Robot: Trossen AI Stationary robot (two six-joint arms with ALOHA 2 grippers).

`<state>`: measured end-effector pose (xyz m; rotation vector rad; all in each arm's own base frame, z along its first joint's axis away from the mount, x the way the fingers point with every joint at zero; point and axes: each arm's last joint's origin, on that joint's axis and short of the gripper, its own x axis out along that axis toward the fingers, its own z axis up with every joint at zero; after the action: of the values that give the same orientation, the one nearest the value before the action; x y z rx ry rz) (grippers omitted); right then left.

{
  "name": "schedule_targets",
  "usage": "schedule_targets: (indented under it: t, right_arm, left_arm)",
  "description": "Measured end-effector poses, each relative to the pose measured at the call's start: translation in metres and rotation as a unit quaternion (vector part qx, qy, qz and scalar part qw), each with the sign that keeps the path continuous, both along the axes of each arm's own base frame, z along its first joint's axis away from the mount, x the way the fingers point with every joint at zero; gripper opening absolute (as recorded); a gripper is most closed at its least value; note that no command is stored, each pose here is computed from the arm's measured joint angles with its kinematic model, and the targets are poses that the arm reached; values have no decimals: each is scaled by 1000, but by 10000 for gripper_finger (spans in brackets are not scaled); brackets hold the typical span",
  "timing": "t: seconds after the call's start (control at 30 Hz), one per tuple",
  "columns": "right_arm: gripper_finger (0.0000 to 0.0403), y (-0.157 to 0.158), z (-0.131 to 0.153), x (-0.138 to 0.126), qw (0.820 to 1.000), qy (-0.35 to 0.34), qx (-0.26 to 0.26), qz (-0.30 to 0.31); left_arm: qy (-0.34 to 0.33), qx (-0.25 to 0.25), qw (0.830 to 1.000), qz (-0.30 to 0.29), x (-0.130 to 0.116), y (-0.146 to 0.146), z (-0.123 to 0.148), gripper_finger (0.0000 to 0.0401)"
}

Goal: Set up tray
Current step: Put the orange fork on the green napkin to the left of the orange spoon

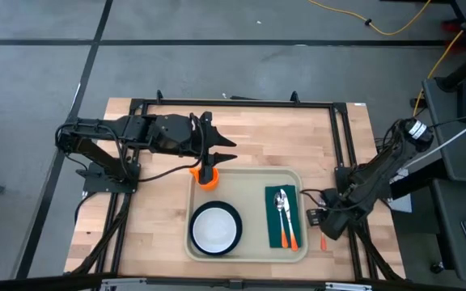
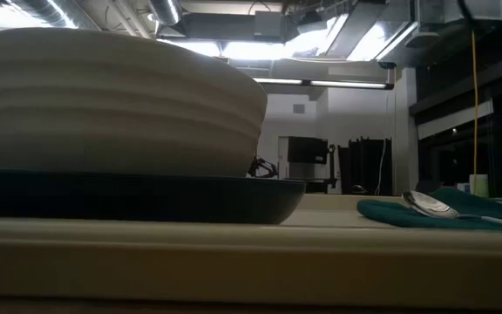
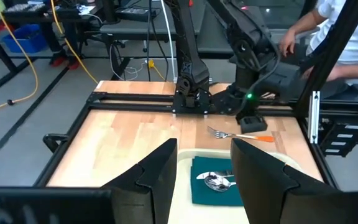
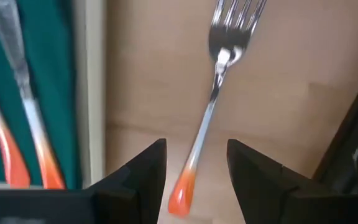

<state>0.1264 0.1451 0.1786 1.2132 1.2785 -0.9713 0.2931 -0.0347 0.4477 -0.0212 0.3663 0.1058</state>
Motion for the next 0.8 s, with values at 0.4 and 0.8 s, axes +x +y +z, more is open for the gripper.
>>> schedule_targets:
  t: [0.4,0.8]
  right_arm:
    - [172,0,-35,11,1000,-1,1,-21]
    - [172,0,-27,10,999,29,-1,-17]
  left_arm:
    - [0,2,1000,5,0,0,0,145]
    - [-1,1,1000,6,0,0,0,145]
